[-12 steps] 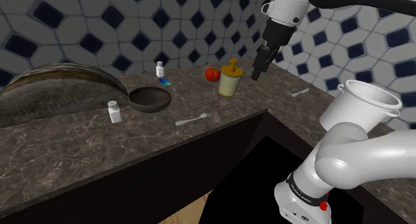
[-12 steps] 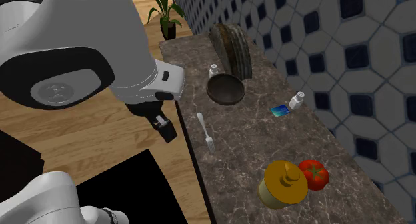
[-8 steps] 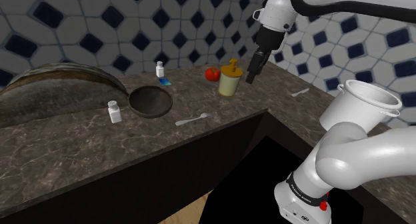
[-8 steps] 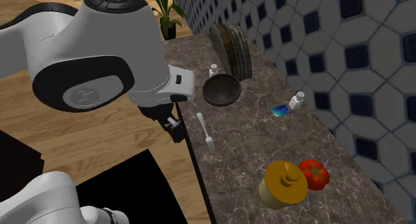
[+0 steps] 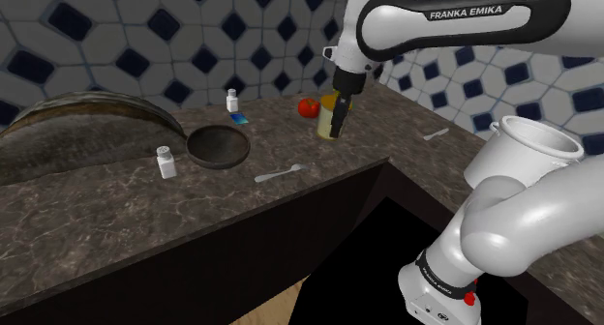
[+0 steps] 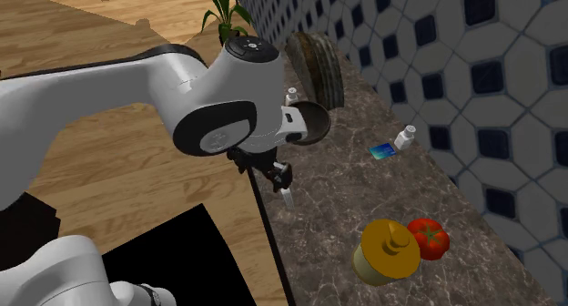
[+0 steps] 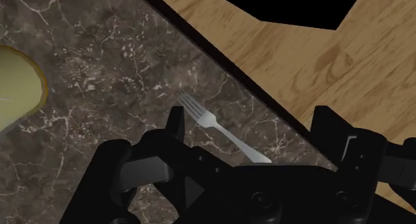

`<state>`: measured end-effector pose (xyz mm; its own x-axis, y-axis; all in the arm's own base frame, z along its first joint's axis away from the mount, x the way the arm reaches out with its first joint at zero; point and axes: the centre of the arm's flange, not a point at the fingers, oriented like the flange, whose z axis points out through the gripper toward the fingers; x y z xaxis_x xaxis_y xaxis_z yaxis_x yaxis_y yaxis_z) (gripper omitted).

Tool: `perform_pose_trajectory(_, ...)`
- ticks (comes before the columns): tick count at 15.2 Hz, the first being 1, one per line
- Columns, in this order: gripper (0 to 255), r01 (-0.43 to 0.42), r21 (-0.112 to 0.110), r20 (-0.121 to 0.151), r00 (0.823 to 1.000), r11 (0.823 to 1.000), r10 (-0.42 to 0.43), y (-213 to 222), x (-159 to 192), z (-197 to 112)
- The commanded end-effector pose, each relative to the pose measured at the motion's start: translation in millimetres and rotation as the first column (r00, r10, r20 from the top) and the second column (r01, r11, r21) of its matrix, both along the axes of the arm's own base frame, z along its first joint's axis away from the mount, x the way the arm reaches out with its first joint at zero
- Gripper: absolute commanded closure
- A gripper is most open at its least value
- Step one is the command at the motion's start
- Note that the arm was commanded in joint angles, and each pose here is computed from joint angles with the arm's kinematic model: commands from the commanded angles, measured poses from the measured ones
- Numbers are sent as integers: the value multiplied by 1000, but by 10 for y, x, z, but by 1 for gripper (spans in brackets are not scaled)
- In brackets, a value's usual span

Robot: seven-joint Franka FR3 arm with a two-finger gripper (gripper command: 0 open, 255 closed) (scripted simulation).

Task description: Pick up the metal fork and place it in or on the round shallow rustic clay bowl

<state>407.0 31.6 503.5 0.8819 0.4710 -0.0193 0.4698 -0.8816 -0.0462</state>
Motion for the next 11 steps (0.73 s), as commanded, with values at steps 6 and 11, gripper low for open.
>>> perform_pose_trajectory(6, 0, -231, -7, -51, 972, 973, 230, 177, 608, -748)
perform_pose_trajectory(11, 0, -386, -4, -88, 919, 922, 385, 382, 989, -1303)
